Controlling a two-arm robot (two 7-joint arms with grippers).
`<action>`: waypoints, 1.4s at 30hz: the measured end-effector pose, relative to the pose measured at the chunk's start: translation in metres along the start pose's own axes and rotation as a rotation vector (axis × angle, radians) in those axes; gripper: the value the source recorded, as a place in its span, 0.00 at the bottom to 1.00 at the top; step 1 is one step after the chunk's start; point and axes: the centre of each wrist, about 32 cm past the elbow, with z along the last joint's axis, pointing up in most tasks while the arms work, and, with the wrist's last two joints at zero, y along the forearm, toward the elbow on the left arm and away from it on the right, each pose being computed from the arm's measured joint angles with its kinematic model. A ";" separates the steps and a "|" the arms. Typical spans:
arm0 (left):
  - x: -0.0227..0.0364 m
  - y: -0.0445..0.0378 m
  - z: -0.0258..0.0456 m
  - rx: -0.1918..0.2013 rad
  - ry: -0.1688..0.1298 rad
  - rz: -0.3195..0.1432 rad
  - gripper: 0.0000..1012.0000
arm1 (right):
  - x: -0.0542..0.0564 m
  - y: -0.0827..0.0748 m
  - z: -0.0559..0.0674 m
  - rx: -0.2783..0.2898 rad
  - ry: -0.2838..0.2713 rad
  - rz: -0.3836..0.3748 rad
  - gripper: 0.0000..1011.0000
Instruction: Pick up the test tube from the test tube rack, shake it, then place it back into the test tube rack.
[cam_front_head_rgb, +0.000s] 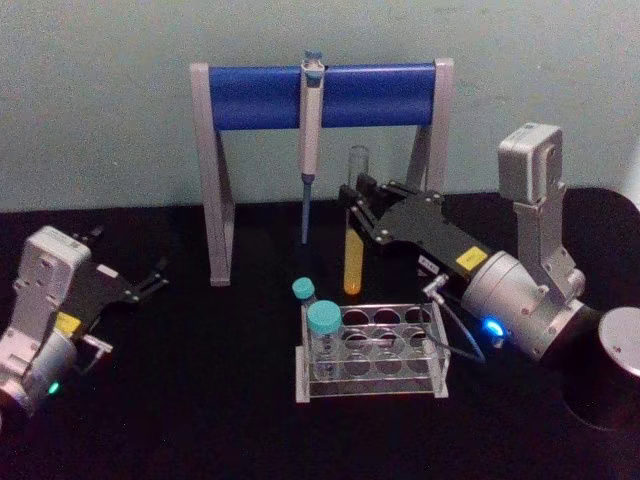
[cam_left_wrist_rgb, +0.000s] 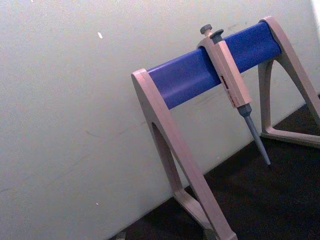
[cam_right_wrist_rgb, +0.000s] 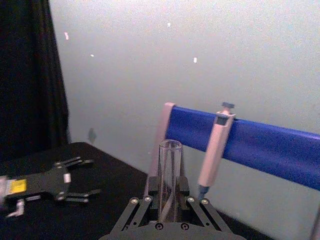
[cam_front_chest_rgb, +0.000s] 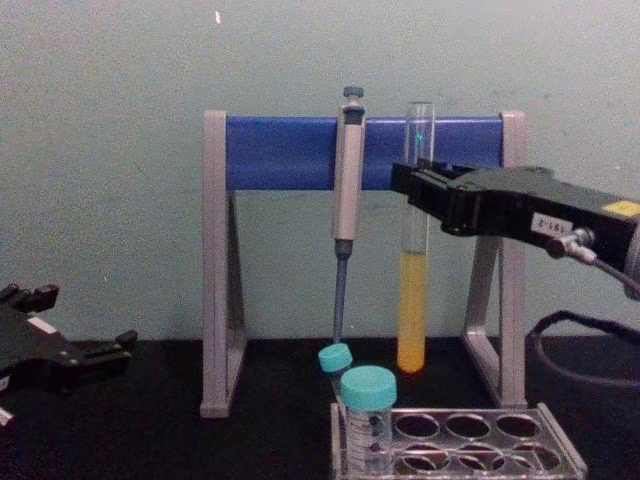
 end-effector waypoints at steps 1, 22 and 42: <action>0.0000 0.0000 0.0000 0.000 0.000 0.000 0.99 | 0.000 0.000 0.000 0.000 0.000 0.000 0.23; 0.0000 0.0000 0.0000 0.000 0.000 0.000 0.99 | 0.015 -0.011 0.003 -0.001 -0.033 -0.090 0.23; 0.0000 0.0000 0.0000 0.000 0.000 0.000 0.99 | -0.010 -0.015 0.001 0.002 0.010 0.016 0.23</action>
